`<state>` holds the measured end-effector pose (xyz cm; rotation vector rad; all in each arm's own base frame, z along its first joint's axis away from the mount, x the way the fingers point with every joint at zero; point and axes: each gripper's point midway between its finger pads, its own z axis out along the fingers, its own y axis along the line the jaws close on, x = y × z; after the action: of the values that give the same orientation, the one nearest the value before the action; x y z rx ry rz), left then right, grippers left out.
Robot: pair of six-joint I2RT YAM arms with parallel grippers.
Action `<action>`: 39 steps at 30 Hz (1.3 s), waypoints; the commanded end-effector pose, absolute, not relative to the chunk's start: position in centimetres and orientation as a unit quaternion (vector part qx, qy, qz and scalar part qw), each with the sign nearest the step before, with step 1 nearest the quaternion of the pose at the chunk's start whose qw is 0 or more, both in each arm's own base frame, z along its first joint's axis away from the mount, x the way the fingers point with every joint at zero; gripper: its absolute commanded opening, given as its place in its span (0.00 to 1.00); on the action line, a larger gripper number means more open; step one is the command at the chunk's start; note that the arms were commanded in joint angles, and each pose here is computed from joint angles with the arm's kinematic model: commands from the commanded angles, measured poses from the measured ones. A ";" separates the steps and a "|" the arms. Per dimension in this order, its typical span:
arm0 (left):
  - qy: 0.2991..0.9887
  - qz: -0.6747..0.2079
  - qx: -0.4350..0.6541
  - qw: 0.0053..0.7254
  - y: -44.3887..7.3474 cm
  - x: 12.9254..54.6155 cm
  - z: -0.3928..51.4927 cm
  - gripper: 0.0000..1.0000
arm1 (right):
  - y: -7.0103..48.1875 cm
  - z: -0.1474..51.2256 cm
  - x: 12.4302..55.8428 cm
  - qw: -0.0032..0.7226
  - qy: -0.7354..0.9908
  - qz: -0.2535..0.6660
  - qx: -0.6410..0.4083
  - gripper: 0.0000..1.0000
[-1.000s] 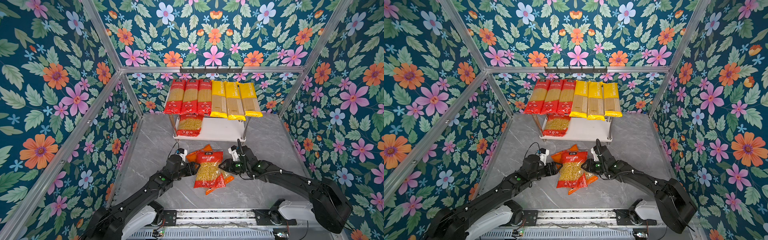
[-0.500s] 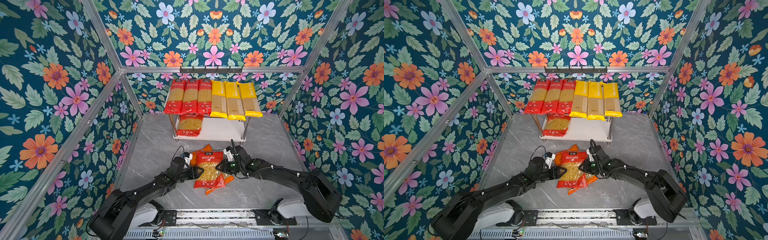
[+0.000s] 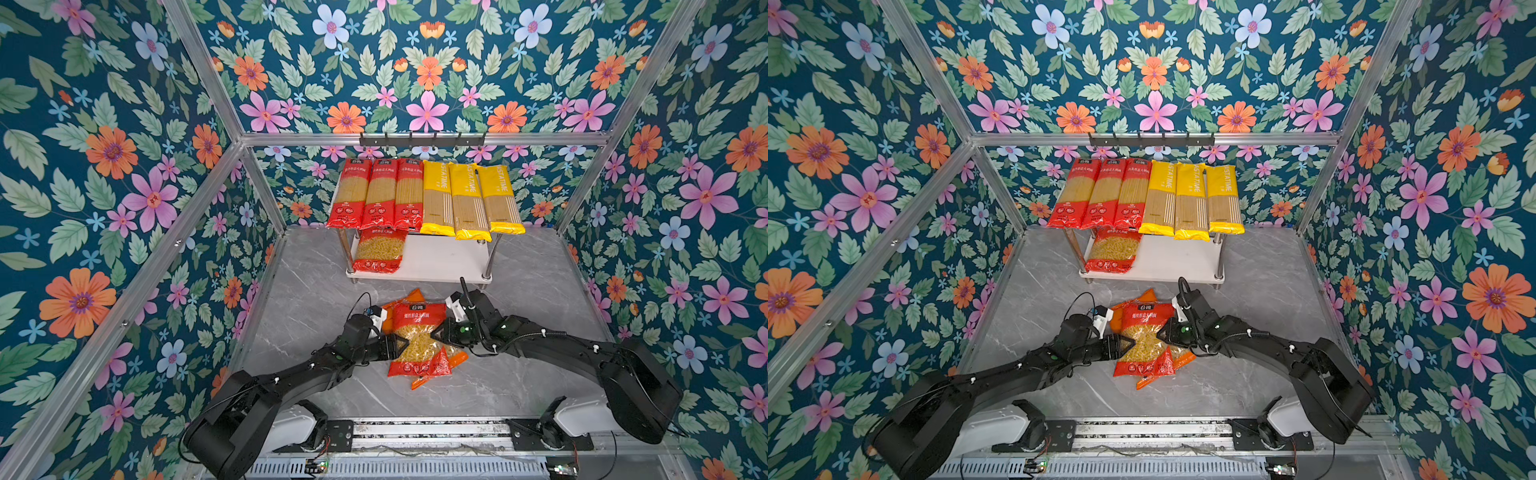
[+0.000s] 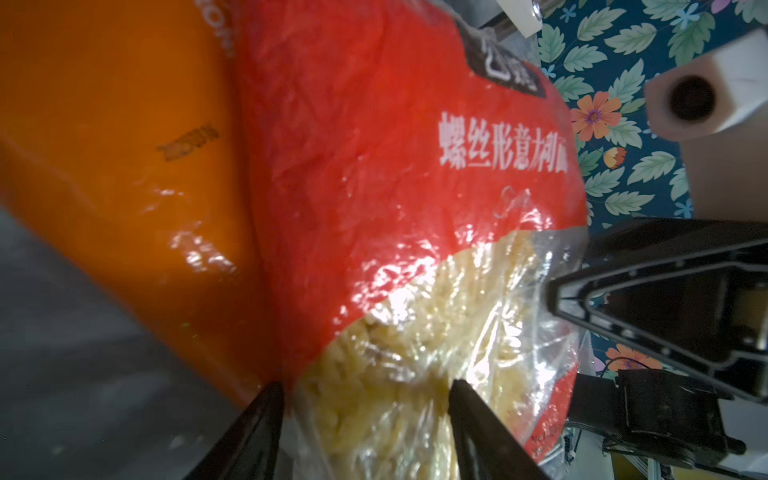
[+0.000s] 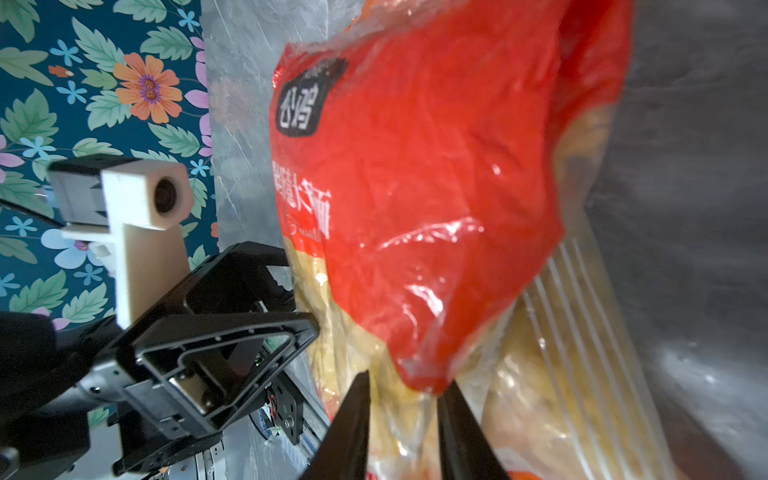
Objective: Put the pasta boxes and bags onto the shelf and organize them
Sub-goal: 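Lift the red fusilli bag with both grippers onto the lower shelf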
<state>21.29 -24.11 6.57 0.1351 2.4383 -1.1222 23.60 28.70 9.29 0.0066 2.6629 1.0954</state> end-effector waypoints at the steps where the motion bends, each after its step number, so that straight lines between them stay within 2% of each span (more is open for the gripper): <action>1: 0.868 -0.431 0.063 0.239 -25.4 21.6 8.1 0.60 | 28.8 9.3 23.9 0.142 0.915 0.378 0.001 0.20; 5: 0.861 -0.440 0.069 0.245 -25.7 21.5 9.0 0.45 | 28.9 10.5 24.0 0.156 0.908 0.389 -0.007 0.12; 10: 0.855 -0.439 0.080 0.263 -25.6 21.6 10.2 0.30 | 28.6 12.8 24.2 0.185 0.897 0.401 -0.018 0.07; 16: 0.838 -0.445 0.100 0.302 -25.9 22.3 12.9 0.17 | 28.0 14.8 24.6 0.212 0.886 0.412 -0.022 0.04; 21: 0.830 -0.425 0.133 0.337 -26.3 23.6 15.1 0.12 | 27.1 16.3 26.2 0.250 0.876 0.412 -0.011 0.01; 24: 0.831 -0.386 0.143 0.374 -26.3 25.8 16.0 0.08 | 26.2 17.4 28.2 0.293 0.867 0.402 0.002 0.00; 30: 0.812 -0.319 0.155 0.464 -28.0 32.5 19.1 0.05 | 24.3 19.9 34.6 0.404 0.831 0.380 0.041 0.00; 35: 0.807 -0.293 0.151 0.490 -29.3 38.0 20.3 0.05 | 23.7 21.3 39.5 0.479 0.808 0.341 0.048 0.00; 39: 0.811 -0.272 0.142 0.498 -29.2 41.7 19.7 0.04 | 23.2 21.1 42.8 0.510 0.800 0.310 0.060 0.00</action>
<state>38.82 -29.94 18.01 0.3799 2.0530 -0.7416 39.94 24.02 18.21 0.1286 2.0863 0.8202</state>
